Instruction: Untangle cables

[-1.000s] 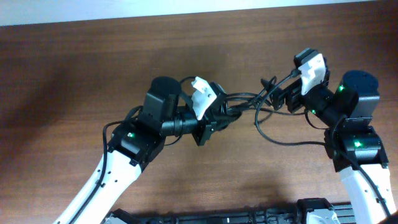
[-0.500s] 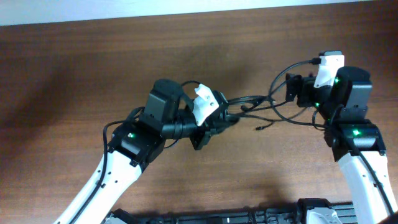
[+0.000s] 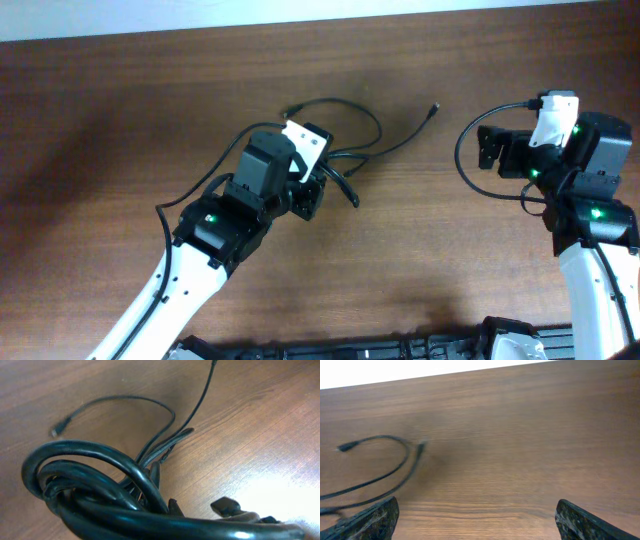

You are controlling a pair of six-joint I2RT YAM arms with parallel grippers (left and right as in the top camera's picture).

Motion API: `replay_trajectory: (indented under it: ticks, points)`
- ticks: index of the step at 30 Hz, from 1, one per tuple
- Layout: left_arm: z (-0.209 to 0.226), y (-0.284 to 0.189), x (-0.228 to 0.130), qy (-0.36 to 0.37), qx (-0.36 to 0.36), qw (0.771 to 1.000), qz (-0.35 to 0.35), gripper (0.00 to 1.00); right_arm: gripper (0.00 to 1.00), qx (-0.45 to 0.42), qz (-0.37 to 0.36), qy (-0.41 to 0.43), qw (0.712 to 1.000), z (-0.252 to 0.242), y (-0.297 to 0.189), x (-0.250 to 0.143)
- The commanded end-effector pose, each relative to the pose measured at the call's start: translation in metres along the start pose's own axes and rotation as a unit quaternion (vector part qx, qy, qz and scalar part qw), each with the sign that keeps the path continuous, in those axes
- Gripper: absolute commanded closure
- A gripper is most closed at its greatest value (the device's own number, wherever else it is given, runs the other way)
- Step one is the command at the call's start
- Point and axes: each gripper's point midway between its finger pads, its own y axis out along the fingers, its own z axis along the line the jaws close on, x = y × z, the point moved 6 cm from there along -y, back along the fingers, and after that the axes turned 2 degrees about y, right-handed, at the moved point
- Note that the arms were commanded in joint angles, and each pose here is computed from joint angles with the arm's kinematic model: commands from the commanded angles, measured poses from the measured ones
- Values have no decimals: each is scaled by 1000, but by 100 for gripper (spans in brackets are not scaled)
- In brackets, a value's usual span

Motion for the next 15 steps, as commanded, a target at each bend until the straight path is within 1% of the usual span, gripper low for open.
replay_trajectory:
  ticks: [1,3,4,6,7,8,9,10,11,12,14,15]
  points:
    - [-12,-12,14,96,-52,993,-45,100,1,131,-8,-19,991,28,-5,4]
    - [-25,-14,17,164,-104,979,-66,100,1,196,-14,-39,980,42,-11,4]
    - [-29,-16,20,191,-120,971,-80,100,1,241,-20,-57,969,52,-15,4]
    - [-30,-18,27,218,-118,963,-102,100,1,295,-24,-59,953,62,-22,4]
    - [-30,-19,30,246,-113,956,-114,100,1,316,-26,-59,946,67,-25,4]
    - [-30,-19,33,287,-106,944,-126,100,1,338,-28,-59,939,71,-28,4]
    - [-33,-20,34,330,-109,928,-136,100,1,359,-31,-65,930,75,-31,4]
    - [-37,-21,33,375,-119,907,-147,100,1,380,-33,-66,922,78,-35,4]
    - [-43,-23,33,432,-136,876,-165,100,1,403,-35,-65,912,82,-39,4]
    - [-47,-25,32,472,-147,850,-180,100,1,418,-36,-65,906,84,-41,4]
    - [-49,-27,35,519,-143,819,-199,100,1,446,-39,-64,892,89,-47,4]
    - [-49,-27,37,520,-140,817,-204,100,1,457,-39,-64,887,90,-49,4]
